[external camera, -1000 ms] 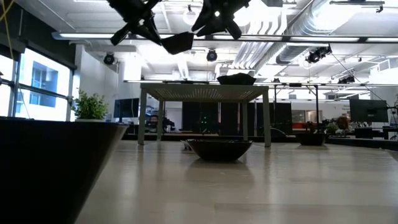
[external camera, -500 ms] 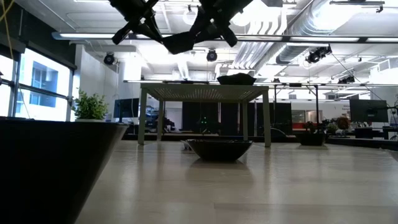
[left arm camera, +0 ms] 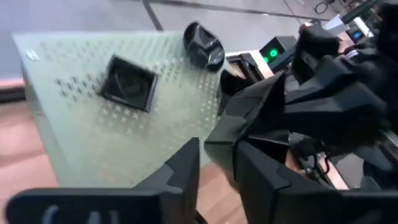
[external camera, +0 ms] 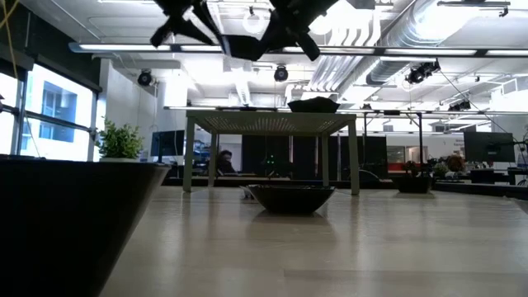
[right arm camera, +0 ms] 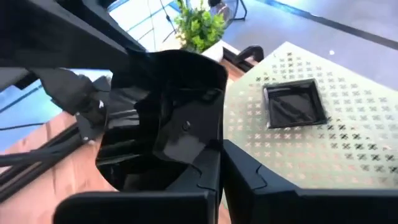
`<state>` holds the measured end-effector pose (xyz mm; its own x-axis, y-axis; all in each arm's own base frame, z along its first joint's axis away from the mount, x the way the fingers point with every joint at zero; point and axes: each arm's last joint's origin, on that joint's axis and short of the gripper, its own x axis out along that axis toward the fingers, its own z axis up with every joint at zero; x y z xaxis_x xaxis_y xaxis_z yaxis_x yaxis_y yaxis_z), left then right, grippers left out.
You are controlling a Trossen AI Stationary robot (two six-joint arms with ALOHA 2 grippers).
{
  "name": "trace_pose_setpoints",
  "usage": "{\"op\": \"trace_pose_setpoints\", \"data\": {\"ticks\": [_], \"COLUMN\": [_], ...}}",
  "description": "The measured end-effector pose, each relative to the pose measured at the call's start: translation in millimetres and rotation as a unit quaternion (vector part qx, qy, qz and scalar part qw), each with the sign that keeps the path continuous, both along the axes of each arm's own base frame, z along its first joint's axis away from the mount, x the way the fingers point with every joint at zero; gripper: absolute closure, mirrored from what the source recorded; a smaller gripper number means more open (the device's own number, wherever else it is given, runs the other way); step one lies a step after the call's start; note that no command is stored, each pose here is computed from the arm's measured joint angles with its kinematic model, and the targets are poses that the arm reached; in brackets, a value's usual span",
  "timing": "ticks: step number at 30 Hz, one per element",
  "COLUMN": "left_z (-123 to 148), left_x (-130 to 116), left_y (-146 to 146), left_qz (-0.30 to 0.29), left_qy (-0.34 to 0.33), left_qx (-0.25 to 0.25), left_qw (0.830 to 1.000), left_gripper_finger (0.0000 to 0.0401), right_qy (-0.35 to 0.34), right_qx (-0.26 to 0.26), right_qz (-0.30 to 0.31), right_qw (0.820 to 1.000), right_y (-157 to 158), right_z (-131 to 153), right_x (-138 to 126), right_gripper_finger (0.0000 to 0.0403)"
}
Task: Pick & Place Mini shaped plates
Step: Stack the black distorted square plate on top of the black distorted square plate on the shelf
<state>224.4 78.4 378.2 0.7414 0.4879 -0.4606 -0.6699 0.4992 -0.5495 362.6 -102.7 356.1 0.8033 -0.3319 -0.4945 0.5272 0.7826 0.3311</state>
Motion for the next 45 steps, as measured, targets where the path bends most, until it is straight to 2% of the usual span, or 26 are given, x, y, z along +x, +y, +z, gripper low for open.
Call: {"op": "trace_pose_setpoints", "data": {"ticks": [4, 8, 11, 15, 18, 22, 29, 35, 45], "left_z": [21, 38, 41, 32, 17, -6, -34, -37, -41], "left_x": [-13, -29, -39, -41, -35, -27, -23, -23, -24], "left_y": [-3, -7, -11, -14, -14, -14, -13, -13, -14], "left_qz": [0.003, -0.01, -0.022, -0.071, -0.107, -0.129, -0.141, -0.145, -0.147], "left_qy": [0.003, -0.013, -0.015, -0.034, -0.076, -0.108, -0.094, -0.083, -0.062], "left_qx": [0.051, 0.102, 0.129, 0.159, 0.172, 0.177, 0.14, 0.133, 0.127], "left_qw": [0.999, 0.995, 0.991, 0.984, 0.976, 0.97, 0.976, 0.977, 0.979], "left_gripper_finger": [0.0278, 0.0279, 0.0309, 0.0385, 0.0387, 0.0394, 0.0399, 0.04, 0.0401], "right_qy": [-0.004, 0.024, 0.05, 0.119, 0.152, 0.156, 0.189, 0.214, 0.233], "right_qx": [0.023, 0.033, 0.059, 0.074, 0.066, 0.059, 0.049, 0.044, 0.026], "right_qz": [-0.004, -0.013, 0.005, 0.026, 0.056, 0.088, 0.12, 0.135, 0.129], "right_qw": [1.0, 0.999, 0.997, 0.99, 0.985, 0.982, 0.973, 0.966, 0.964], "right_y": [-12, -27, -41, -61, -73, -86, -101, -106, -108], "right_z": [10, 20, 23, 13, 5, -1, -18, -29, -31], "right_x": [-17, -45, -69, -93, -99, -104, -102, -98, -98], "right_gripper_finger": [0.0397, 0.04, 0.0398, 0.04, 0.04, 0.0398, 0.04, 0.0395, 0.0395]}}
